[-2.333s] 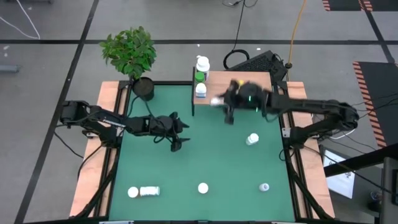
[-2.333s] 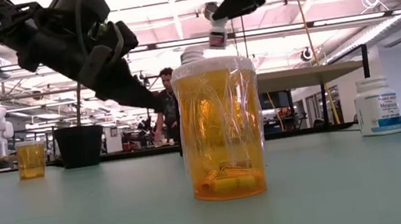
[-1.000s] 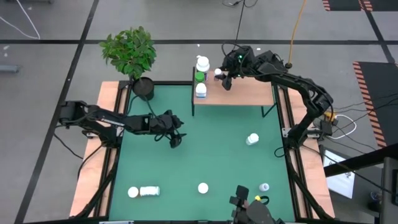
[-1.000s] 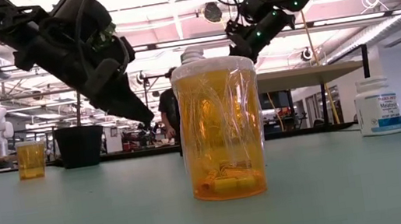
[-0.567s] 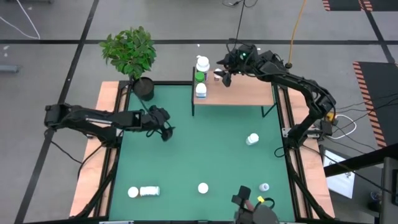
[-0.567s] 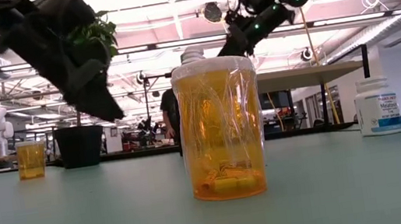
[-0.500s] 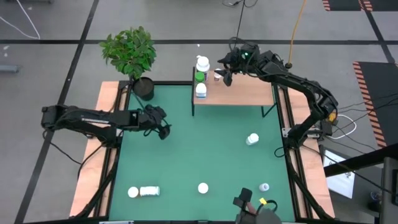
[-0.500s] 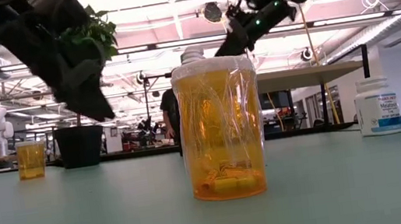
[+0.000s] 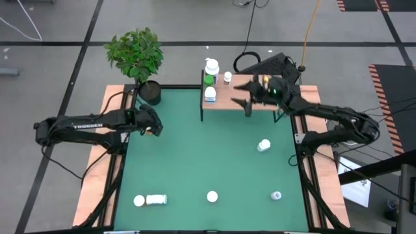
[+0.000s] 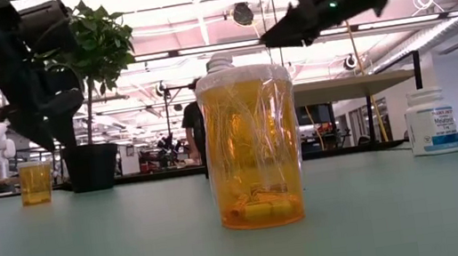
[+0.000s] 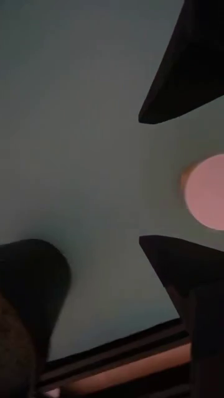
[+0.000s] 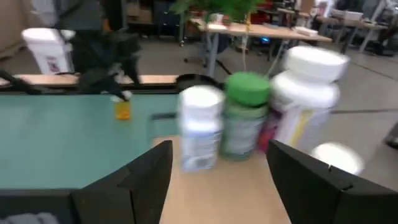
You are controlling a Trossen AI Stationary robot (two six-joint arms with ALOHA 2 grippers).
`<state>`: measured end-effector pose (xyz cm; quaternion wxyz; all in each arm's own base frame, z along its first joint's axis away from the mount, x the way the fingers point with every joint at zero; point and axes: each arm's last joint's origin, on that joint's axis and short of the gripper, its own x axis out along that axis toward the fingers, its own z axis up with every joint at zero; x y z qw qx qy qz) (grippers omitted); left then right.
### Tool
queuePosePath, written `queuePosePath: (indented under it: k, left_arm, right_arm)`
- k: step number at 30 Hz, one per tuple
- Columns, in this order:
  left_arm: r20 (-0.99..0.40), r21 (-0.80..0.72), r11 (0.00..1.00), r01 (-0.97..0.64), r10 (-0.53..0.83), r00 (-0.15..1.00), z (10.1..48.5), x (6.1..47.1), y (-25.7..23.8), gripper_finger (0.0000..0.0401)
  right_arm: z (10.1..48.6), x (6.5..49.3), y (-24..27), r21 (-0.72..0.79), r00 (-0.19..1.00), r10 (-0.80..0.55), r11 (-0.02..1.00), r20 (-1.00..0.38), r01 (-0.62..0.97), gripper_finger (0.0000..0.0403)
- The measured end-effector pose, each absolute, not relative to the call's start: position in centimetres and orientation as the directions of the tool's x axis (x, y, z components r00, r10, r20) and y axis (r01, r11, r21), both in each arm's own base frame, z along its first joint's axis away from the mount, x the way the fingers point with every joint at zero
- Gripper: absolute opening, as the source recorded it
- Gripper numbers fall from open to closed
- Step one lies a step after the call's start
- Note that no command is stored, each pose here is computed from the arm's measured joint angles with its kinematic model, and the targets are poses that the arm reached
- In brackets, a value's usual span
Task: Pick and place medicine bottles onto shelf by color
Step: Put the top orange medicine bottle on the shelf
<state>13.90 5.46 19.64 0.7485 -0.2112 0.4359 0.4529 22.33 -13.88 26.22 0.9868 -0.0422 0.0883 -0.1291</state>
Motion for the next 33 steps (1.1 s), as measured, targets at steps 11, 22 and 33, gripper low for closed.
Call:
queuePosePath:
  k: [11, 22, 33]
  left_arm:
    - [-0.907, 0.058, 0.413, -0.909, 0.402, 0.125, 19.1, 12.9, 5.2, 0.0335]
    - [-0.940, 0.046, 0.387, -0.921, 0.328, 0.091, 18.9, 12.4, 4.9, 0.0316]
    - [-0.938, 0.045, 0.391, -0.919, 0.334, 0.096, 19.0, 12.5, 4.9, 0.0209]
  right_arm:
    - [21.7, 21.5, -9.2, -0.018, 0.971, -0.176, 0.984, -0.163, 0.175, 0.0256]
    - [20.1, 21.3, -6.9, -0.039, 0.974, -0.172, 0.985, -0.145, 0.168, 0.0256]
    - [19.7, 20.8, -6.6, -0.036, 0.978, -0.193, 0.981, -0.076, 0.191, 0.0256]
